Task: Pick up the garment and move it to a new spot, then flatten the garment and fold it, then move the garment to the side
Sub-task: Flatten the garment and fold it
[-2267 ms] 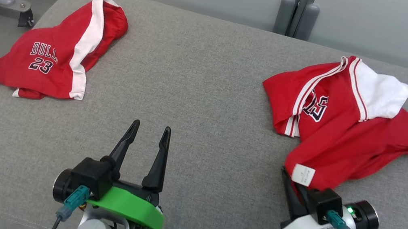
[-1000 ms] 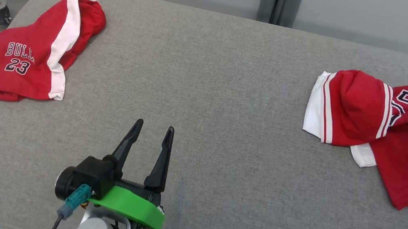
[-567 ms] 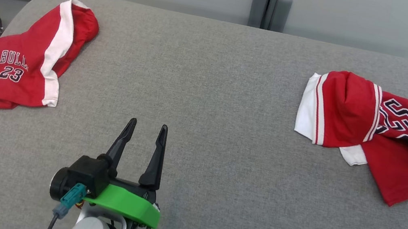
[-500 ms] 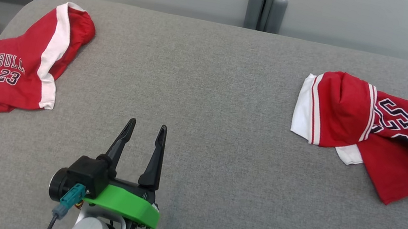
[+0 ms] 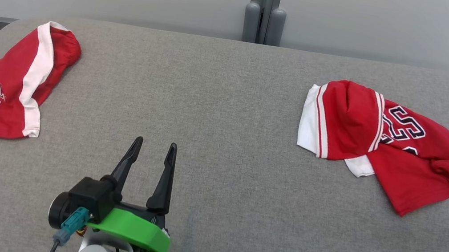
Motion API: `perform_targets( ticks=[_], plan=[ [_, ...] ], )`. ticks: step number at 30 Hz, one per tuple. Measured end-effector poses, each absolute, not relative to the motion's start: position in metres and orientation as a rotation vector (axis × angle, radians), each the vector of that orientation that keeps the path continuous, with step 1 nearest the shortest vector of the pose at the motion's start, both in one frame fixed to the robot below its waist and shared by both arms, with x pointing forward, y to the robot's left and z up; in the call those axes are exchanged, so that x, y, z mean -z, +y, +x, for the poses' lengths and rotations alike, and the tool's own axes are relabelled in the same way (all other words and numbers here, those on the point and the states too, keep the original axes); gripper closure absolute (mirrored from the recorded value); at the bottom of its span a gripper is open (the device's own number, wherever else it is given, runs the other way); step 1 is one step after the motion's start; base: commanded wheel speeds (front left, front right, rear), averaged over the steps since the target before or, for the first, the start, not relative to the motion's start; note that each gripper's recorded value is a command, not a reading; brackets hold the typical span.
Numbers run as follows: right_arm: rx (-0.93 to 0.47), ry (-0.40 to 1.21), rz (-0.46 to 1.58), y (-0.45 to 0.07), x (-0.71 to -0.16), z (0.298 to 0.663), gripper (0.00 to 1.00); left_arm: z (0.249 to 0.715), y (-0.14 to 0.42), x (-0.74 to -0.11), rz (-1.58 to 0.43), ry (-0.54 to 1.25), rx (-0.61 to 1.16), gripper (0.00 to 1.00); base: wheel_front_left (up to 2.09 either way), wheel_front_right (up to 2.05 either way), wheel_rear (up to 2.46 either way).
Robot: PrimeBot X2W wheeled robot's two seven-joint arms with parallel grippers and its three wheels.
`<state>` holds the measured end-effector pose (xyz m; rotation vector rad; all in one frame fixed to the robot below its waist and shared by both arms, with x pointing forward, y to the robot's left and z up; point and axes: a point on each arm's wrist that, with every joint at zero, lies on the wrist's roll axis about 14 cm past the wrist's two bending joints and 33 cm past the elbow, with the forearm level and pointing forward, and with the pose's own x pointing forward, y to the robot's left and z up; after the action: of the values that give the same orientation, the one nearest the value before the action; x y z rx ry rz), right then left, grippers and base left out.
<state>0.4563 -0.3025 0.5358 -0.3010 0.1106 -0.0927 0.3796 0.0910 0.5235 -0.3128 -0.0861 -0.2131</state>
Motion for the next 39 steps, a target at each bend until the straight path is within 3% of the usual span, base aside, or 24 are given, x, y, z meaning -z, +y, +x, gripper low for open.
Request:
perform_targets(
  ticks=[12,22,30,39],
  plan=[
    [-0.081,-0.193,-0.095,-0.211,-0.574,0.413,0.0,0.374,0.09,-0.532,-0.313,-0.111,0.222,0.0,0.0,0.0,0.0],
    [-0.147,-0.131,0.064,-0.157,-0.529,0.382,0.0,0.365,0.088,-0.531,-0.321,-0.108,0.226,0.0,0.0,0.0,0.0],
    [-0.103,-0.079,0.085,-0.167,-0.511,0.399,0.0,0.366,0.096,-0.524,-0.321,-0.091,0.2,0.0,0.0,0.0,0.0],
    [-0.023,0.015,0.157,-0.188,-0.484,0.469,0.0,0.385,0.101,-0.52,-0.33,-0.08,0.189,0.0,0.0,0.0,0.0]
  ],
)
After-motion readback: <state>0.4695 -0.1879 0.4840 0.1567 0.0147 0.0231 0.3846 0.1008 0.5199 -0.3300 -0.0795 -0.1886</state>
